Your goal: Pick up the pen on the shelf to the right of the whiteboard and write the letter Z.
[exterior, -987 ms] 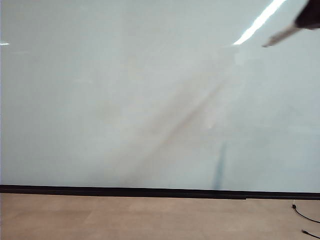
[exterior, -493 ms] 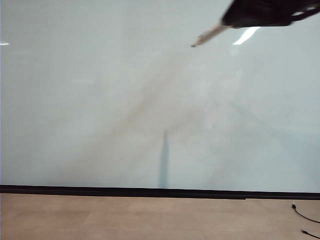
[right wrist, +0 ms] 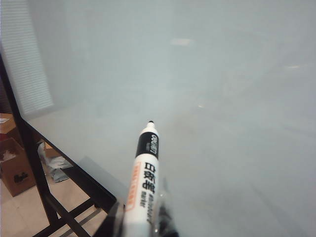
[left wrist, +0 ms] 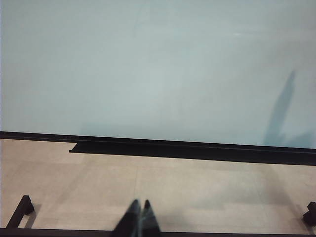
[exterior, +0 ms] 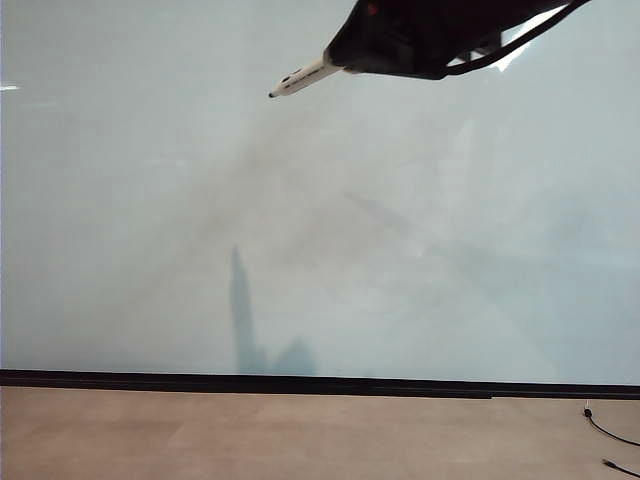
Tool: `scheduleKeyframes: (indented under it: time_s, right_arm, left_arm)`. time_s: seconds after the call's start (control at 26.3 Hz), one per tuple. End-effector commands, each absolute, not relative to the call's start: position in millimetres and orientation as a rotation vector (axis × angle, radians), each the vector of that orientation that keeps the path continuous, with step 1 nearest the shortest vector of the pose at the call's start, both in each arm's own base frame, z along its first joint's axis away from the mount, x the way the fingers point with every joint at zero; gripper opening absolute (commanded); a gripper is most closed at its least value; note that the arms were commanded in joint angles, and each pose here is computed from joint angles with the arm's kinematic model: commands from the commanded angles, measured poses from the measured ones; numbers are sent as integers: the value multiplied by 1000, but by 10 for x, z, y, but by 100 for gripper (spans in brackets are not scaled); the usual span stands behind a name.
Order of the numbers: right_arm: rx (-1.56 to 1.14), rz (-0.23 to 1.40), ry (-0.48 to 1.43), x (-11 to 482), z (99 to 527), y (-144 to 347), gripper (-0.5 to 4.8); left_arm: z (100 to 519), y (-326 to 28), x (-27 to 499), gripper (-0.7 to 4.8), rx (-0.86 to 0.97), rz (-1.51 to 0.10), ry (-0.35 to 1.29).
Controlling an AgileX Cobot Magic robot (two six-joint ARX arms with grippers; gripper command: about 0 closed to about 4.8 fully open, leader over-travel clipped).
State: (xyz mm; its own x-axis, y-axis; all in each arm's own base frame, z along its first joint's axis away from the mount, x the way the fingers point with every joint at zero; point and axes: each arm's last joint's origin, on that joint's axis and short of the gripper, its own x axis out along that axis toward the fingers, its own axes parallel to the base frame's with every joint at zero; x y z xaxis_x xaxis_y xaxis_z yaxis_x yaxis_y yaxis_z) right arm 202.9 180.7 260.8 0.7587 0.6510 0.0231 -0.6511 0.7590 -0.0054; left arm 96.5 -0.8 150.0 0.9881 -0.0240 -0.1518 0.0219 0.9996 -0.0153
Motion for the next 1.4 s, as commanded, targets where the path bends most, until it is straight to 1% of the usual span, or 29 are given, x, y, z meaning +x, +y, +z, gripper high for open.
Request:
scheduleKeyframes:
  time_s: [0.04, 0.57, 0.84, 0.95, 1.02, 1.14, 1.21, 1.4]
  right_arm:
    - [22, 713, -70, 2090, 2673, 1835, -8]
    - [10, 748, -99, 2449, 2814, 2156, -8]
    - [24, 715, -133, 2547, 2890, 2229, -8]
    - [42, 695, -175, 2555, 2924, 2226, -8]
    - [46, 663, -176, 2562, 2931, 2218, -8]
    - [48, 656, -186, 2592, 2972, 2200, -8]
    - [44, 663, -179, 2606, 3002, 2209, -8]
    - [15, 743, -124, 2684, 3113, 2211, -8]
  left_arm:
    - [1511, -8, 965, -4, -9, -24, 146]
    - [1511, -8, 965, -4, -9, -24, 146]
    - [1511, -9, 965, -4, -9, -24, 146]
    - [1511, -9, 965, -4, -9, -24, 146]
    - [1511, -9, 965, -5, -9, -24, 146]
    - [1511, -9, 965, -4, -9, -24, 146]
    - [1511, -9, 965, -4, -9, -24, 146]
    - [1511, -8, 965, -4, -9, -24, 146]
